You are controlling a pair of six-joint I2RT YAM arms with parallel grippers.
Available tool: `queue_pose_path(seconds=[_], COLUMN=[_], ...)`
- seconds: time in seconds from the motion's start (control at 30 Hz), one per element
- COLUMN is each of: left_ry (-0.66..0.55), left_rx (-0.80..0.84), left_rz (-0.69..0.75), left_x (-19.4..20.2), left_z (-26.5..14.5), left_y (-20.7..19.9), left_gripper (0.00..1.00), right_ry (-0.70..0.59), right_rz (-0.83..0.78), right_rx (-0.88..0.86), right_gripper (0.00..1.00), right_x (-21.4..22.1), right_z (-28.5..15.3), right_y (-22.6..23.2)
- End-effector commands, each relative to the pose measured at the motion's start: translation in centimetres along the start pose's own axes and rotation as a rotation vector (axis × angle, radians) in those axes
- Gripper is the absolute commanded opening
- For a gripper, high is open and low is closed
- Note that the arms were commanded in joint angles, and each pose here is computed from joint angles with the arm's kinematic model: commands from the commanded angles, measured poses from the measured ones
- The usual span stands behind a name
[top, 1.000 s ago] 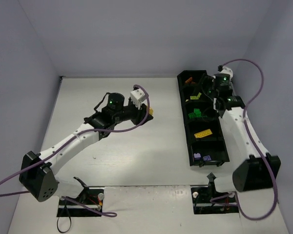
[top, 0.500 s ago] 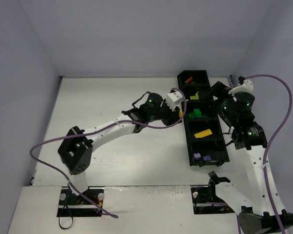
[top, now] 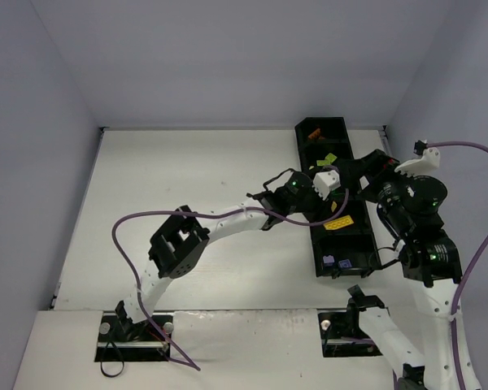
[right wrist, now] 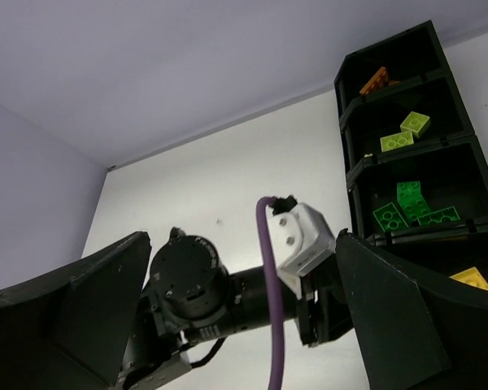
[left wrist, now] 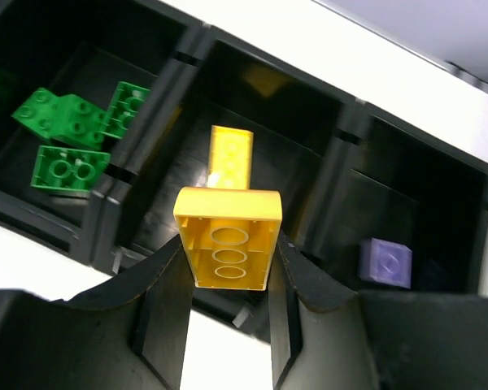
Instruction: Sort the legos into containers by color
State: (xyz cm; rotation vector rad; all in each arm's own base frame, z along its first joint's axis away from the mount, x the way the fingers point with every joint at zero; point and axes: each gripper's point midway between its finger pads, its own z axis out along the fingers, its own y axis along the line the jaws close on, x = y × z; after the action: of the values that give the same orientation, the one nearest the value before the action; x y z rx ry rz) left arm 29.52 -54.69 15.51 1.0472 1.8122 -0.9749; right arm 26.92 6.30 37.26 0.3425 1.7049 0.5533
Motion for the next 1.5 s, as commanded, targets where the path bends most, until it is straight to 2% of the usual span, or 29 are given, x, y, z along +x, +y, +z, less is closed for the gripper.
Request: queue_pose_path(seconds=[0.0, 0.2, 0.33, 0.47, 0.53, 0.57, 0.6, 0.67, 0.73, 0.8, 0.9, 0.93, 1.03, 1.17, 1.27, 1.33, 1.47], left_ry=[-0.193, -0.211, -0.214, -0.253, -0.246, -0.276, -0.259, -0.29, -0.275, -0.293, -0.246, -0.278, -0.255, -0.311, -0.311, -0.27, -0.315], left_rx=[-0.042, -0.047, -0.063, -0.074, -0.094, -0.106, -0.123, -0.166, -0.206, -0.255, -0.36, -0.375, -0.473, -0.586, -0.683, -0.74, -0.81], left_rz=[0.02, 0.019, -0.003, -0.063, -0.091, -0.104, -0.116, -0.138, -0.165, -0.198, -0.289, -0.289, -0.329, -0.346, -0.349, -0.343, -0.359], left_x=[-7.5, -8.3, -8.1, -9.0, -8.2, -9.2, -8.2, -9.3, -8.4, -9.3, -8.0, -9.0, -8.5, -8.2, -7.4, -5.8, -5.2], left_z=[-0.6, -0.1, -0.5, -2.0, -2.6, -3.7, -4.0, -6.0, -7.2, -9.7, -12.9, -13.9, -17.8, -23.9, -28.0, -29.8, -35.0], left_y=[0.5, 0.4, 0.0, -0.4, -0.2, -0.3, 0.0, 0.2, 0.6, 0.8, 1.6, 1.6, 2.1, 2.6, 3.2, 3.6, 3.5], left_gripper=[0.22, 0.52, 0.66, 0.67, 0.67, 0.67, 0.68, 0.68, 0.68, 0.68, 0.69, 0.7, 0.71, 0.74, 0.75, 0.75, 0.76], right_ry=[-0.027, -0.048, -0.071, -0.089, -0.099, -0.104, -0.111, -0.142, -0.174, -0.198, -0.231, -0.242, -0.271, -0.303, -0.315, -0.317, -0.305], right_rz=[-0.033, -0.067, -0.093, -0.135, -0.172, -0.182, -0.195, -0.223, -0.237, -0.269, -0.303, -0.312, -0.323, -0.365, -0.374, -0.387, -0.398], right_rx=[-0.062, -0.068, -0.077, -0.094, -0.115, -0.122, -0.13, -0.126, -0.13, -0.132, -0.139, -0.134, -0.112, -0.12, -0.123, -0.131, -0.123], right_gripper=[0.94, 0.95, 0.96, 0.99, 1.0, 1.0, 1.0, 1.0, 1.0, 1.0, 1.0, 1.0, 1.0, 1.0, 1.0, 1.0, 1.0], right_x=[-1.2, -1.4, -1.9, -2.3, -2.6, -2.7, -2.9, -3.4, -3.9, -4.3, -4.6, -4.8, -4.8, -4.6, -4.4, -4.3, -3.8], right_z=[-0.6, -1.8, -2.6, -3.3, -3.8, -4.0, -4.2, -5.0, -5.9, -6.6, -7.8, -8.1, -9.0, -10.5, -11.5, -11.9, -12.1], right_y=[1.5, 1.5, 1.7, 2.0, 2.5, 2.6, 2.8, 2.8, 3.0, 3.1, 3.1, 3.0, 2.4, 2.1, 1.9, 1.9, 1.5])
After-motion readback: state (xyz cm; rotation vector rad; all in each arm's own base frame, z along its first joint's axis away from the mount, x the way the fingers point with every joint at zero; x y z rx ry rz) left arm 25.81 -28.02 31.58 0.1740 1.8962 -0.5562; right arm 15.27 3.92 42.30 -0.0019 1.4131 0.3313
